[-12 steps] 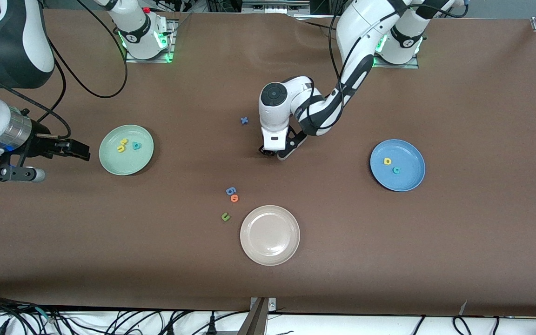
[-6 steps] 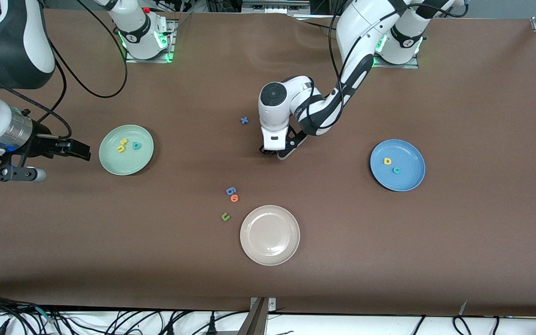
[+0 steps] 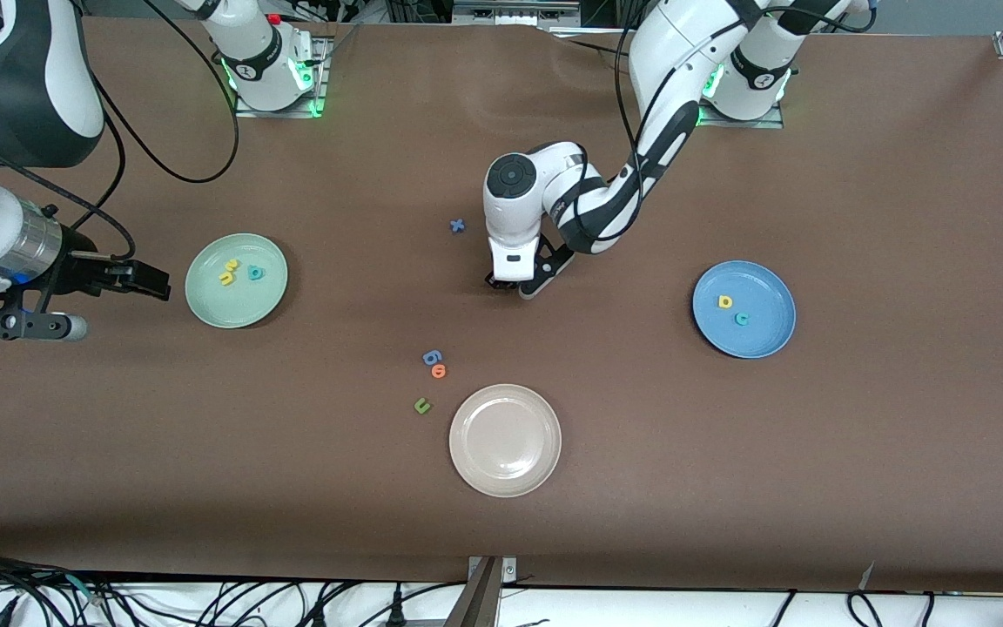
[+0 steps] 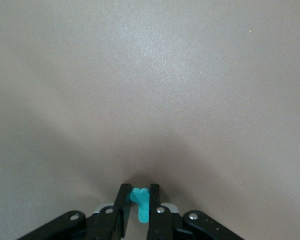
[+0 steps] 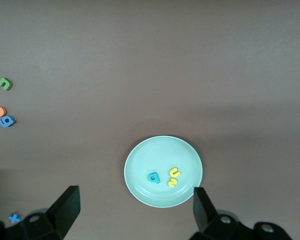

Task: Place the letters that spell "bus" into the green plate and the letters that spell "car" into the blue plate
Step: 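Lift the teal r and place it on the blue plate with the left gripper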

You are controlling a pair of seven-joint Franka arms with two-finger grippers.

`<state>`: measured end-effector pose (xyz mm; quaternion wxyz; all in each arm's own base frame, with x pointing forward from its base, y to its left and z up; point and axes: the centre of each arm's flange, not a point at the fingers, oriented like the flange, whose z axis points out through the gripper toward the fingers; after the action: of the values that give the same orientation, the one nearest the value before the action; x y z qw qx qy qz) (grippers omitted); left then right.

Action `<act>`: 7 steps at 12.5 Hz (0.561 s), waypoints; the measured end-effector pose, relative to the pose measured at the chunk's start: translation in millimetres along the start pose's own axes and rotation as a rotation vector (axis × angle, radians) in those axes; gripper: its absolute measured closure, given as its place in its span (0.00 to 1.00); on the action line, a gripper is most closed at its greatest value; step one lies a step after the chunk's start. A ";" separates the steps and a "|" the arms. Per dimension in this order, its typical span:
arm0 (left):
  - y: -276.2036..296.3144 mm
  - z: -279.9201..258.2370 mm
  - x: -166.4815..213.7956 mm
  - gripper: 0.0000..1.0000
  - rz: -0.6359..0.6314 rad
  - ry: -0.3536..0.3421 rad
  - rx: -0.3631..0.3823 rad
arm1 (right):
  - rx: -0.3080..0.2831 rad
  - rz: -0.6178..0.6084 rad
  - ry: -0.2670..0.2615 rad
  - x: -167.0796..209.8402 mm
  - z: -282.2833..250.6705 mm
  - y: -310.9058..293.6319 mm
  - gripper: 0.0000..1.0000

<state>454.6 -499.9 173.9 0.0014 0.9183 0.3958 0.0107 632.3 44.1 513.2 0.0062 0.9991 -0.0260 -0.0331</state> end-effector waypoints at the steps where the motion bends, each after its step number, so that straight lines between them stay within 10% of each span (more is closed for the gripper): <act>1: 0.0 0.0 0.0 0.81 0.000 0.000 0.000 | 0.000 0.000 0.000 0.0 0.0 0.0 0.00; 7: -0.8 -0.8 3.3 0.81 0.052 0.014 0.044 | 0.000 0.000 0.000 0.1 0.0 0.0 0.00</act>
<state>456.3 -496.9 174.7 -0.0218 0.9279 0.3720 0.0087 632.3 44.0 513.2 0.0062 0.9991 -0.0260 -0.0329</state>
